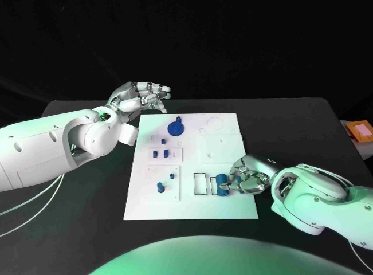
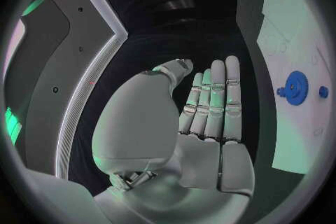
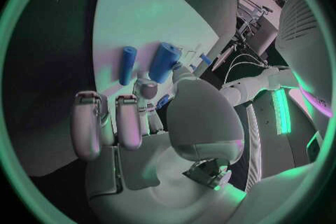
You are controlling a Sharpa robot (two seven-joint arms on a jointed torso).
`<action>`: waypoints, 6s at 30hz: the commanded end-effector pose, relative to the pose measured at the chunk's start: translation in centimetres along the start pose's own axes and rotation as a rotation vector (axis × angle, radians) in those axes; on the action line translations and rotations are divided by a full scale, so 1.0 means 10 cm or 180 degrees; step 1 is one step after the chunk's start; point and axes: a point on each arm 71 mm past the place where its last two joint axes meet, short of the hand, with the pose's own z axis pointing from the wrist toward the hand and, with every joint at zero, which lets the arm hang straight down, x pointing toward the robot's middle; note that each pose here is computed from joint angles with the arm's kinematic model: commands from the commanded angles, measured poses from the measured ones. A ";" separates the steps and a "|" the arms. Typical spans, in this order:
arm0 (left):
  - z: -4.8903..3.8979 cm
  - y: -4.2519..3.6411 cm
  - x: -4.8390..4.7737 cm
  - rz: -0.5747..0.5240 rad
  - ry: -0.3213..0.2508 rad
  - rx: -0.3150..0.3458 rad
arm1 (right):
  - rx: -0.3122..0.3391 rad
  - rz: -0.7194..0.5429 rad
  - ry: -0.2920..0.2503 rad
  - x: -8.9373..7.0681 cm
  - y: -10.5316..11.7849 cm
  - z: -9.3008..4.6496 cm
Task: Assemble the parts on the task board
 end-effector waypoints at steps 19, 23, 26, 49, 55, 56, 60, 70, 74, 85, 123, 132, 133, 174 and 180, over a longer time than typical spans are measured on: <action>-0.006 -0.006 0.025 -0.0031 0.0052 0.0001 | 0.0045 -0.0128 0.0134 0.10 0.07 0.04; -0.008 -0.006 0.023 -0.0030 0.0049 -0.0001 | 0.0078 -0.0129 0.0096 0.09 0.06 0.04; -0.009 -0.007 0.022 -0.0030 0.0048 -0.0001 | 0.0109 -0.0093 0.0065 0.08 0.04 0.04; -0.017 -0.006 0.004 -0.0024 0.0033 -0.0012 | 0.0025 0.0795 -0.0213 -0.11 0.19 -0.04; -0.018 -0.007 0.009 -0.0026 0.0040 -0.0011 | -0.0071 0.0833 -0.0135 -0.11 0.29 -0.02; -0.018 -0.007 0.009 -0.0027 0.0041 -0.0011 | -0.0082 0.0829 -0.0105 -0.10 0.31 -0.01; -0.018 -0.007 0.014 -0.0029 0.0047 -0.0012 | -0.0120 0.0815 -0.0007 -0.05 0.37 0.03; -0.014 -0.007 0.027 -0.0034 0.0060 -0.0011 | -0.0215 0.0660 0.0110 0.09 0.49 0.16; -0.018 -0.007 0.024 -0.0034 0.0058 -0.0014 | -0.0223 0.0605 0.0161 0.15 0.50 0.19; -0.017 -0.009 0.050 -0.0045 0.0088 -0.0012 | -0.0149 0.0598 0.0213 0.21 0.49 0.25; -0.032 -0.011 0.003 -0.0029 0.0052 -0.0016 | -0.0503 0.0384 0.0153 0.10 0.47 0.03; -0.032 -0.010 0.002 -0.0030 0.0053 -0.0018 | -0.0503 0.0267 0.0219 0.11 0.46 0.05; -0.031 -0.009 0.003 -0.0031 0.0054 -0.0018 | -0.0494 0.0257 0.0213 0.11 0.46 0.06; -0.039 0.006 0.017 -0.0040 0.0100 -0.0057 | -0.0542 -0.0054 0.0084 0.15 0.50 0.20; -0.041 0.005 0.014 -0.0039 0.0098 -0.0056 | -0.0561 -0.0070 0.0022 0.14 0.49 0.19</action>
